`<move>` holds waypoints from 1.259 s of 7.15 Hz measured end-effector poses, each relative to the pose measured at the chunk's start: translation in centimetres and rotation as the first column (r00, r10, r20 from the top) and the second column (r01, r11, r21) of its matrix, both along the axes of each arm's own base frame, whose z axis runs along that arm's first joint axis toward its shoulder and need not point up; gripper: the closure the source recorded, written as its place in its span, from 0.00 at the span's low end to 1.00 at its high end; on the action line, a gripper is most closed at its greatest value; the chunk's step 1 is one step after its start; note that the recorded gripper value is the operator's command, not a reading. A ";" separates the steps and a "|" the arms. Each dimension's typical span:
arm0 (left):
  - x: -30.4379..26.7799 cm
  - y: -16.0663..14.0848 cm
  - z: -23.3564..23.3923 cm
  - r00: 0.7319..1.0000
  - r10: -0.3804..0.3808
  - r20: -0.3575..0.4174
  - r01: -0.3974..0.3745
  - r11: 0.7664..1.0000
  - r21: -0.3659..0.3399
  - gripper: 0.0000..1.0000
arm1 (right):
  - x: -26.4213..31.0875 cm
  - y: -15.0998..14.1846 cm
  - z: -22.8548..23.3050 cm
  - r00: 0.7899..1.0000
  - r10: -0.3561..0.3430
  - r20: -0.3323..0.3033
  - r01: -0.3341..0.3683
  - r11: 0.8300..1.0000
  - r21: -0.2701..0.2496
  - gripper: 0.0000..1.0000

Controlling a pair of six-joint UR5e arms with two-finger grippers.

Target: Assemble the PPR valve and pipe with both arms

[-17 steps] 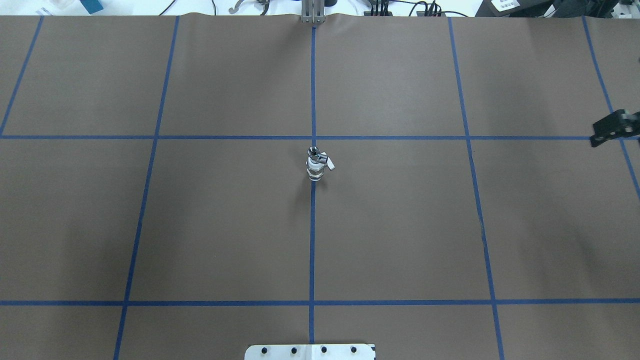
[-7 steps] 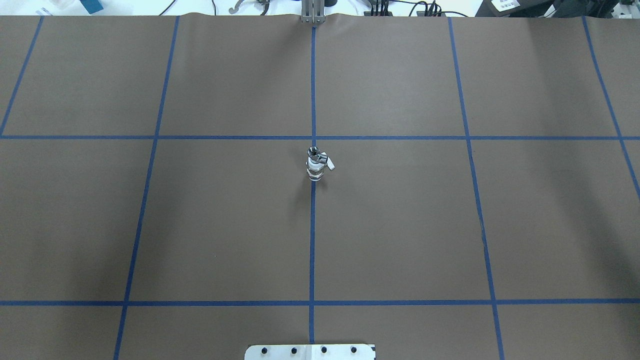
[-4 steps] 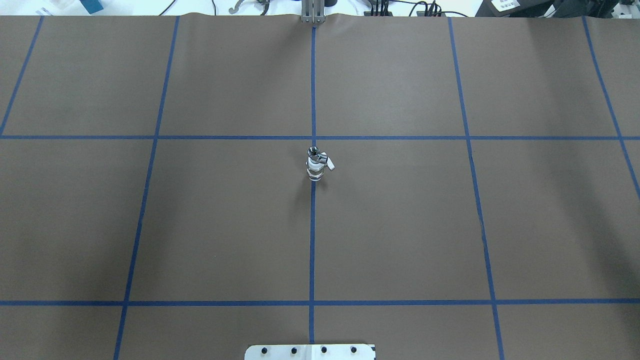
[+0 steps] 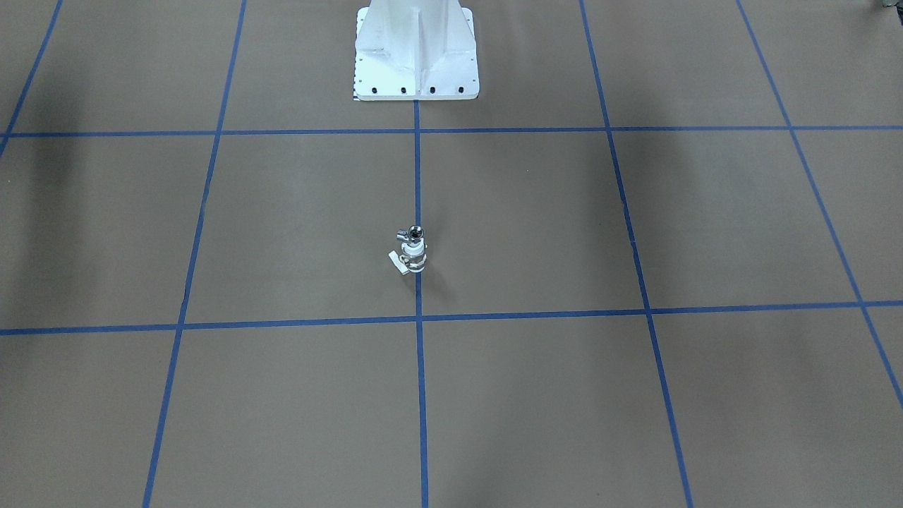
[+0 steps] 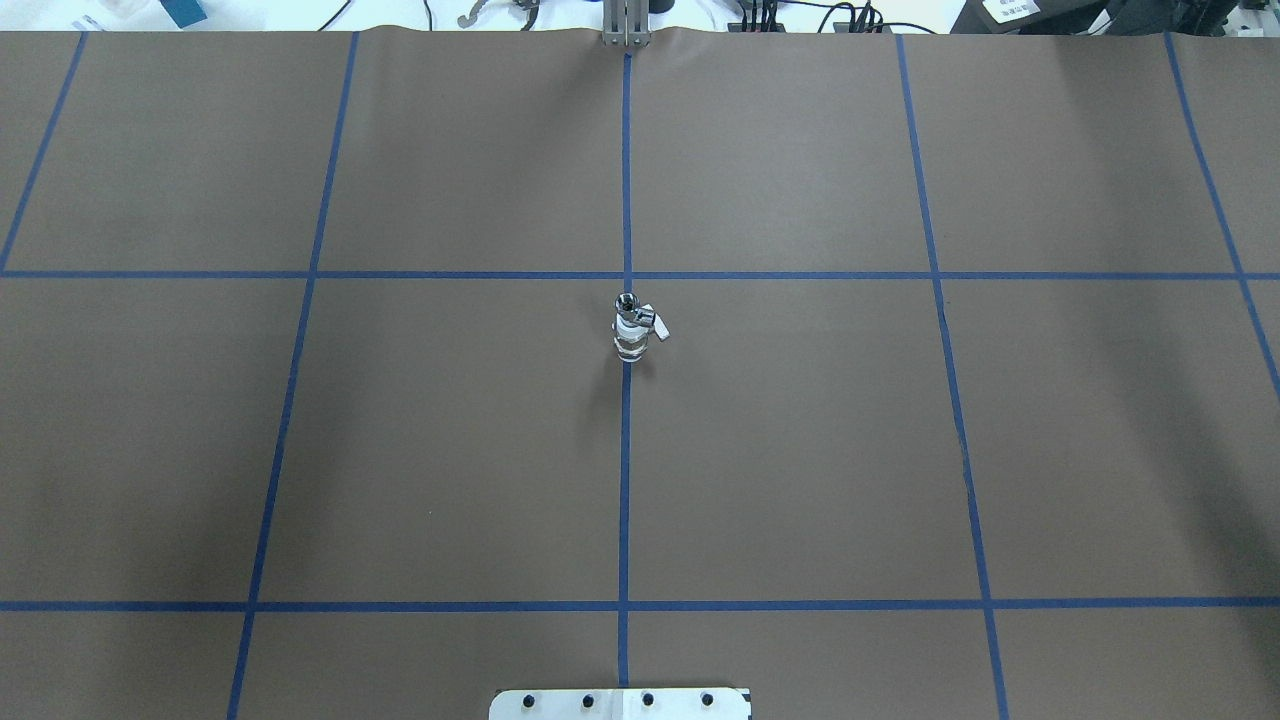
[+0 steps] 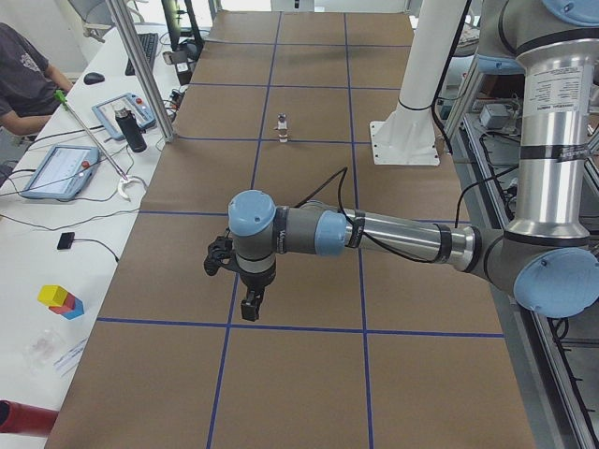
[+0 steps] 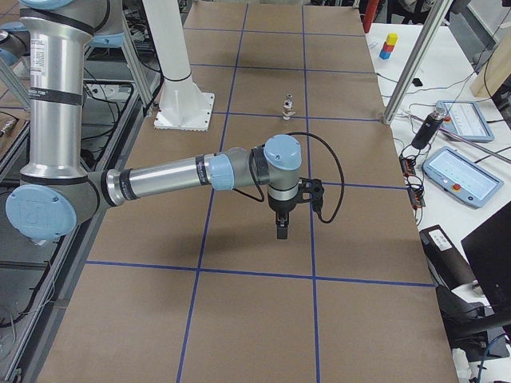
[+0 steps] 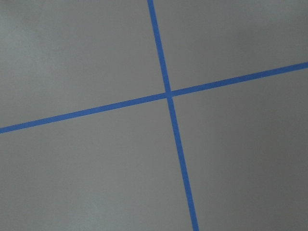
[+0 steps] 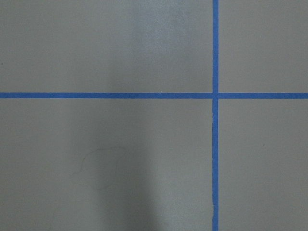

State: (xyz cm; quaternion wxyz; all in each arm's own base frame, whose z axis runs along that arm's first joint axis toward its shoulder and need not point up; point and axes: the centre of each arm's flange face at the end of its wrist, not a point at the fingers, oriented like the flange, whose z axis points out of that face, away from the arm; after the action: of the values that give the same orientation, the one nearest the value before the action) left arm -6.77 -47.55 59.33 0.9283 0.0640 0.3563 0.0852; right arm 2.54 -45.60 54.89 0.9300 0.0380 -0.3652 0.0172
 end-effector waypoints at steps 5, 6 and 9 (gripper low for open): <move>0.1 0.7 -0.3 1.000 0.003 -0.018 -0.002 1.000 0.015 0.00 | 0.2 0.0 0.3 1.000 0.007 -0.029 -0.007 1.000 -0.002 0.00; 0.1 1.4 -0.6 1.000 0.003 -0.018 -0.002 1.000 0.021 0.00 | 0.2 0.0 0.3 1.000 0.007 -0.029 -0.007 1.000 -0.002 0.00; 0.2 2.5 -1.0 1.000 0.003 -0.017 -0.002 1.000 0.029 0.00 | 0.2 0.0 0.2 1.000 0.007 -0.028 -0.007 1.000 0.000 0.00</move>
State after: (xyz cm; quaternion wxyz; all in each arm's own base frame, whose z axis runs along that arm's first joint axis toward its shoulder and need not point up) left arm -6.60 -45.01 58.31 0.9242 0.0775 0.3628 0.0909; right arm 2.75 -45.63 55.13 0.9349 0.0393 -0.3520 0.0199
